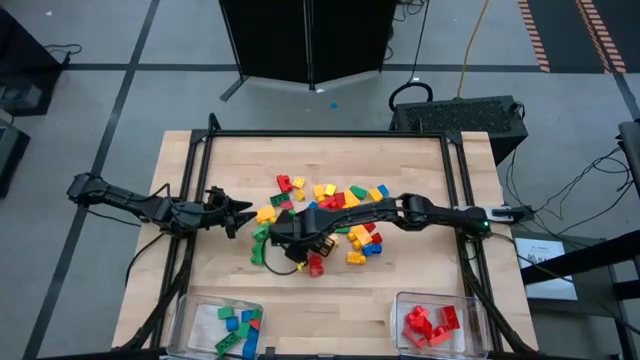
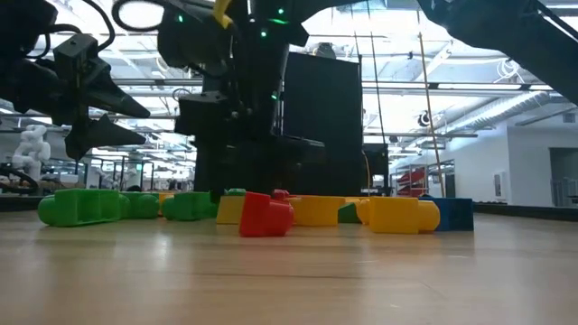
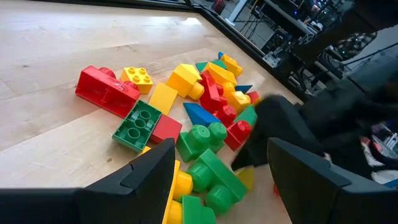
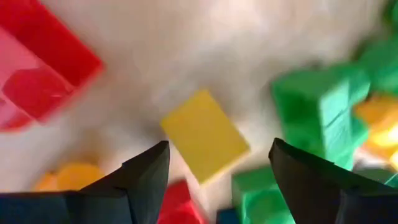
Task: Sort blocks by size
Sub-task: Put the yellow triangular block into the right transparent bin
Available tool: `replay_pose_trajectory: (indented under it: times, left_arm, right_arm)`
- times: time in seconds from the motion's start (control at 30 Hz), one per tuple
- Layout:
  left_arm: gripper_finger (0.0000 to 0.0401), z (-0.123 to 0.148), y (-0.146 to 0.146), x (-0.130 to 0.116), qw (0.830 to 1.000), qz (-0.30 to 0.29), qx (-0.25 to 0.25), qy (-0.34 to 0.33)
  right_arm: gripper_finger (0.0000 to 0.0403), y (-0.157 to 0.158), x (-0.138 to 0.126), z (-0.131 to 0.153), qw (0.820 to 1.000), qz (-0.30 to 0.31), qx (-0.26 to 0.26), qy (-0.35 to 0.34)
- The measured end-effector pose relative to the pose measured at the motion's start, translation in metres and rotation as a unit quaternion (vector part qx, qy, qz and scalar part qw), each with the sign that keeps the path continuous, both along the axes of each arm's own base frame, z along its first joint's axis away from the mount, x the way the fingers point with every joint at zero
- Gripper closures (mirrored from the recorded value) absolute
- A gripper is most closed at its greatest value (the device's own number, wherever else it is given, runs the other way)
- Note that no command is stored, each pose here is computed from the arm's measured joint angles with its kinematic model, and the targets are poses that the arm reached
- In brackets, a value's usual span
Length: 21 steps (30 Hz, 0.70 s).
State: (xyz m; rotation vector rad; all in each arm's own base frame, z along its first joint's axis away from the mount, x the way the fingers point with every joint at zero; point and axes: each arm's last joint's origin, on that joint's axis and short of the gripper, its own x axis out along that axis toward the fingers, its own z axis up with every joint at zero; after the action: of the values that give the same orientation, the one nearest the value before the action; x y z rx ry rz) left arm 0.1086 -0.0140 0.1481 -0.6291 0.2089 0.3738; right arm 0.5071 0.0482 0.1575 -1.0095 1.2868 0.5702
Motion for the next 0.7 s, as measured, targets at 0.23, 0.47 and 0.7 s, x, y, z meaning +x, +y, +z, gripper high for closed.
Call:
replay_pose_trajectory:
  times: [0.23, 0.47, 0.7]
  left_arm:
    - [0.0146, 0.0, 0.0, 0.0, 1.0, 0.0, 0.0, 0.0]
    - [0.0146, 0.0, 0.0, 0.0, 1.0, 0.0, 0.0, 0.0]
    - [0.0146, 0.0, 0.0, 0.0, 1.0, 0.0, 0.0, 0.0]
  right_arm:
    - [0.0137, 0.024, 0.008, 0.005, 0.997, 0.063, 0.002, -0.053]
    - [0.0137, 0.018, 0.009, -0.004, 0.997, 0.058, 0.013, -0.039]
    - [0.0138, -0.004, 0.009, -0.005, 0.999, -0.008, 0.03, -0.034]
